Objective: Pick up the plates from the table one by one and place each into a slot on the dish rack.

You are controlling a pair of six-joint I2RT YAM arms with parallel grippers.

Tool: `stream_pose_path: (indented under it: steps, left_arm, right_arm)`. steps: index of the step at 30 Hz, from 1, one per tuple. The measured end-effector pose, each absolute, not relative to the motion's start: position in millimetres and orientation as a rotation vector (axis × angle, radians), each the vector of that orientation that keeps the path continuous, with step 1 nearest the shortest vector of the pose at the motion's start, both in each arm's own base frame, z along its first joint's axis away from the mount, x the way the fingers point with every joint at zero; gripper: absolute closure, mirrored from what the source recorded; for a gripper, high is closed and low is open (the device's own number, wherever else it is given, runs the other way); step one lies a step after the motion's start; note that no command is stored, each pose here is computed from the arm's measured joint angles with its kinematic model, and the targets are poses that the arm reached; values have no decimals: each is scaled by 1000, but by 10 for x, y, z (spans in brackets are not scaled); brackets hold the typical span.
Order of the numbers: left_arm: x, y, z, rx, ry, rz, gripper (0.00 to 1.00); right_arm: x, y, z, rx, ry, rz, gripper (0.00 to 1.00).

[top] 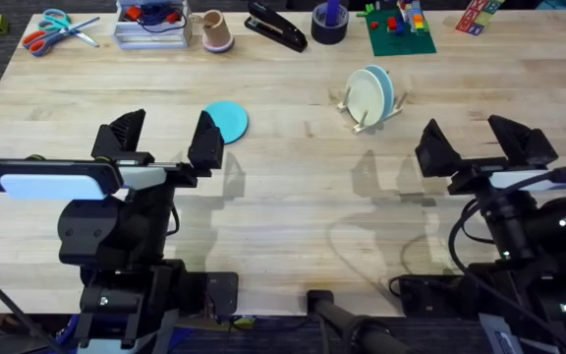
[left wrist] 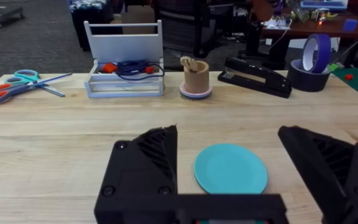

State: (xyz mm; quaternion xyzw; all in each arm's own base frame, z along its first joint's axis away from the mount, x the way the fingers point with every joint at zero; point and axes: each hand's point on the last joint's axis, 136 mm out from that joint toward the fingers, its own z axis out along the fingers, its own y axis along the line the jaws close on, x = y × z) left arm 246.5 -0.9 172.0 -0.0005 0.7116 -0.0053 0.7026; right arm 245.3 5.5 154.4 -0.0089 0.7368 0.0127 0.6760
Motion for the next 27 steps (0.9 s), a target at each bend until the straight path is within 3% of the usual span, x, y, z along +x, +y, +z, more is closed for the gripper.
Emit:
stream_pose_path:
  steps: [10,19,27]
  left_arm:
    - [2465,-8,1765,-1,1565,-12,8]
    - [2454,-8,1862,-1,1541,-11,8]
    - [2256,-8,2355,-2,1551,-11,8]
  right_arm:
    - [2455,56,1568,0,1646,47,8]
    - [2451,58,1999,10,1471,64,7]
    - [2373,120,2263,-17,1460,93,7]
